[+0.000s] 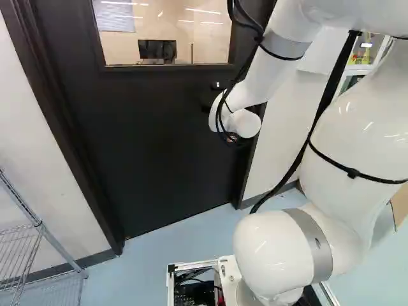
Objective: Open the door and move inside
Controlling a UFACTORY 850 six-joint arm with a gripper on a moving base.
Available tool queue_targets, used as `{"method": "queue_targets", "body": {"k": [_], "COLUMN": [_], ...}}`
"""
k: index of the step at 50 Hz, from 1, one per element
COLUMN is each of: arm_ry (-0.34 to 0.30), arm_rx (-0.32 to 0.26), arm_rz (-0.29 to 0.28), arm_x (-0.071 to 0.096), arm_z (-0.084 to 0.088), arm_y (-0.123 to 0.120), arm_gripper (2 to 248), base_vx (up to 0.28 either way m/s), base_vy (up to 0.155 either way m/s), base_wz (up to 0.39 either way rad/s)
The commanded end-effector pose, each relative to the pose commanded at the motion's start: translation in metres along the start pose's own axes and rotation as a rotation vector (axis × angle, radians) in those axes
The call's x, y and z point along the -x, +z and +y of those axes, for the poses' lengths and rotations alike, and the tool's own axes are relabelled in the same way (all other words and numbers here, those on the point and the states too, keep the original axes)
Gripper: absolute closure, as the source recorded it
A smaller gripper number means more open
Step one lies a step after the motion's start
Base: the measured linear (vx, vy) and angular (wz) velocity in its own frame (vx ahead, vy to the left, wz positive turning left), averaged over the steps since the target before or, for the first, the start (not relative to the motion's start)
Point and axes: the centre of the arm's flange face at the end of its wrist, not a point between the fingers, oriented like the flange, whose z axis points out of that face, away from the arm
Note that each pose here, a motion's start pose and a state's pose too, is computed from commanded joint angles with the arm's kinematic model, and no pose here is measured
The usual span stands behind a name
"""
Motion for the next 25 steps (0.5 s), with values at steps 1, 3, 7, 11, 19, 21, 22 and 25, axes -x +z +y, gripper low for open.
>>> {"method": "queue_targets", "body": {"k": [1,3,7,11,19,21,22,25], "arm_ry": [0.0,0.0,0.0,0.0,0.0,0.0,0.0,0.0], "arm_rx": [0.0,0.0,0.0,0.0,0.0,0.0,0.0,0.0], "arm_rz": [-0.002,-0.007,-0.017,-0.026,-0.044,-0.046,-0.047,-0.048], "arm_x": [0.001,0.003,0.007,0.011,0.018,0.019,0.019,0.02], "arm_z": [0.0,0.0,0.0,0.0,0.0,0.0,0.0,0.0], "arm_y": [0.0,0.001,0.002,0.003,0.005,0.006,0.006,0.006], "arm_gripper": [3,3,3,3,3,3,3,3], "base_vx": [0.0,0.0,0.0,0.0,0.0,0.0,0.0,0.0], "base_vy": [0.0,0.0,0.0,0.0,0.0,0.0,0.0,0.0], "base_wz": [0.0,0.0,0.0,0.0,0.0,0.0,0.0,0.0]}}
